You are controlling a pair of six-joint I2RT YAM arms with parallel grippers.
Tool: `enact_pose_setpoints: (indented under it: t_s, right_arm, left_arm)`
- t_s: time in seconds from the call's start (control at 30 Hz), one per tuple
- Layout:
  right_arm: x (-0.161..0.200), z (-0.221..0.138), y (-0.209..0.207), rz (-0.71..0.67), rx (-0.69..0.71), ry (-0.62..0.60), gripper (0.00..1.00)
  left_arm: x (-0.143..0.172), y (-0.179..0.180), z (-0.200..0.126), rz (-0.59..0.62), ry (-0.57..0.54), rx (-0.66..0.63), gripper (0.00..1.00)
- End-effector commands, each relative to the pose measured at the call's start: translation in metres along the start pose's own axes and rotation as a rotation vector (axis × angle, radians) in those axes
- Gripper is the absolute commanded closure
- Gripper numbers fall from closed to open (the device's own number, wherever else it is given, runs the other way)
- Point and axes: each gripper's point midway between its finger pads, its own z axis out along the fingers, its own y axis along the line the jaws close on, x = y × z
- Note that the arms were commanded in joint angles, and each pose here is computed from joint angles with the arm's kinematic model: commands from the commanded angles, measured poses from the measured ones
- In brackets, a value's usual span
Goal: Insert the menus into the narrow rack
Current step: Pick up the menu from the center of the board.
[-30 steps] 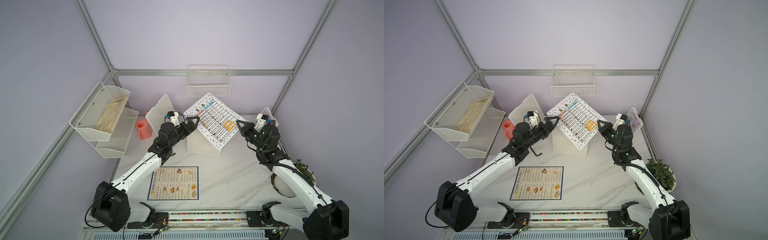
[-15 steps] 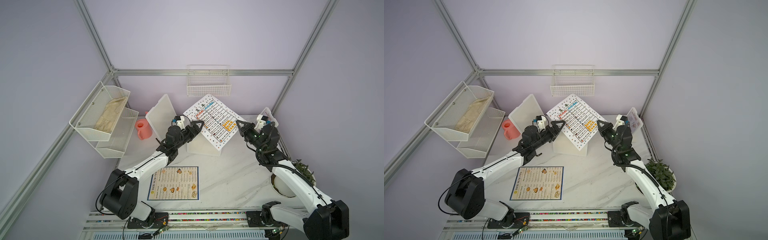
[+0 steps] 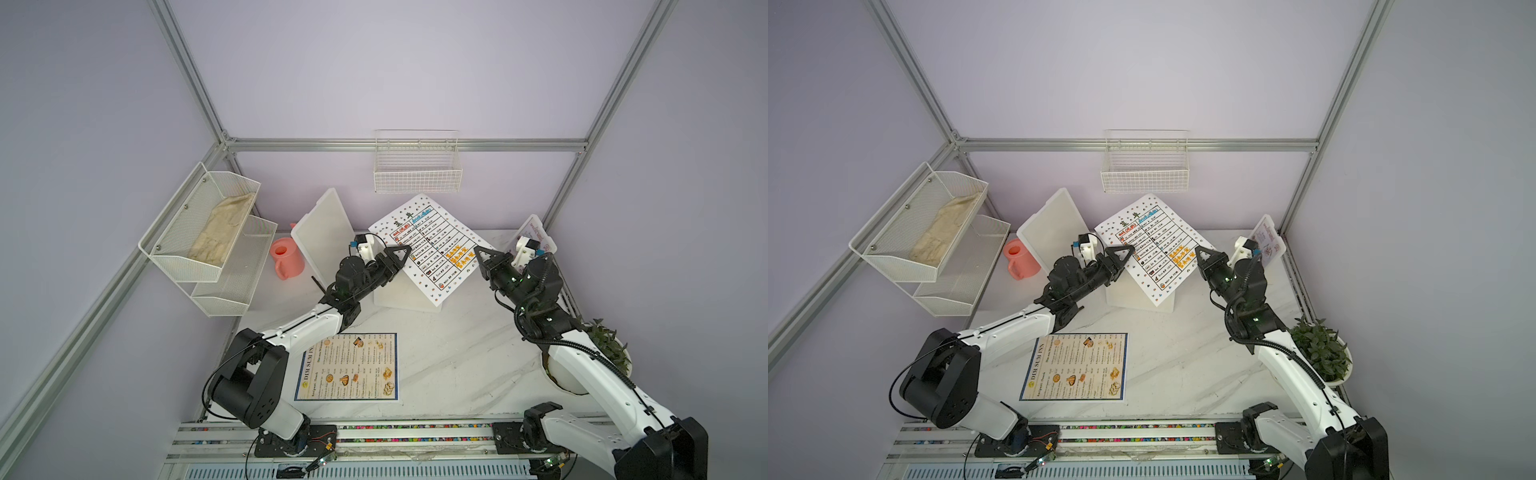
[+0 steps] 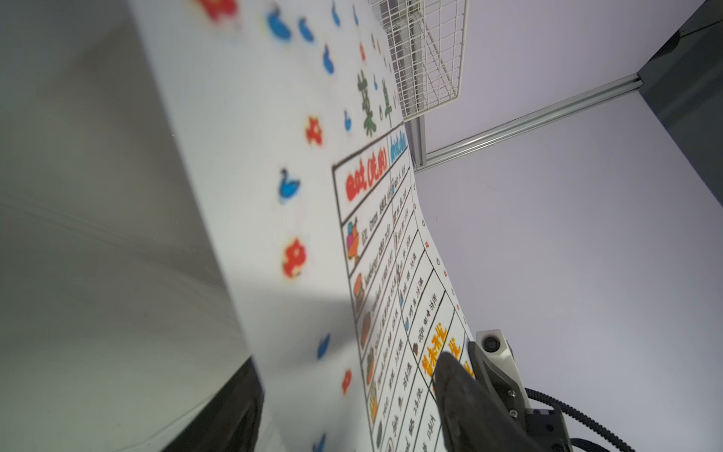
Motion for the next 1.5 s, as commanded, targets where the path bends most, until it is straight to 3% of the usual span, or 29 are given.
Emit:
enact_pose_setpoints:
  t_s: [0.0, 0.83, 0.87, 1.0, 1.07, 1.13, 1.3, 1.47]
  right_arm:
    - [0.003, -0.004, -0.008, 0.036, 0.028, -0.006, 1.00]
    - [0.008, -0.006, -0.009, -0.002, 0.031, 0.000, 1.00]
    - [0.009, -0.006, -0.009, -0.016, 0.024, 0.000, 0.94]
    - [0.010, -0.006, -0.007, -0.167, 0.025, 0.011, 0.51]
    - [0.010, -0.007, -0.008, -0.251, 0.046, 0.020, 0.39]
    - [0.009, -0.007, -0.010, -0.340, 0.070, 0.032, 0.34]
    - [0.022, 0.001, 0.001, -0.589, 0.002, 0.178, 0.33]
    - [0.021, 0.007, 0.006, -0.697, -0.058, 0.298, 0.33]
  left_arm:
    - [0.003, -0.008, -0.001, 0.010, 0.000, 0.061, 0.40]
    - [-0.002, 0.000, -0.012, 0.088, -0.031, -0.016, 1.00]
    - [-0.002, -0.001, -0.013, 0.100, -0.027, -0.019, 1.00]
    - [-0.005, -0.003, -0.019, 0.164, 0.006, -0.052, 1.00]
    - [-0.007, -0.002, -0.024, 0.202, 0.027, -0.078, 1.00]
    - [-0.008, 0.002, -0.026, 0.246, 0.067, -0.112, 1.00]
    - [-0.006, -0.017, -0.037, 0.412, 0.219, -0.119, 1.00]
    - [-0.010, -0.028, -0.047, 0.618, 0.331, -0.192, 1.00]
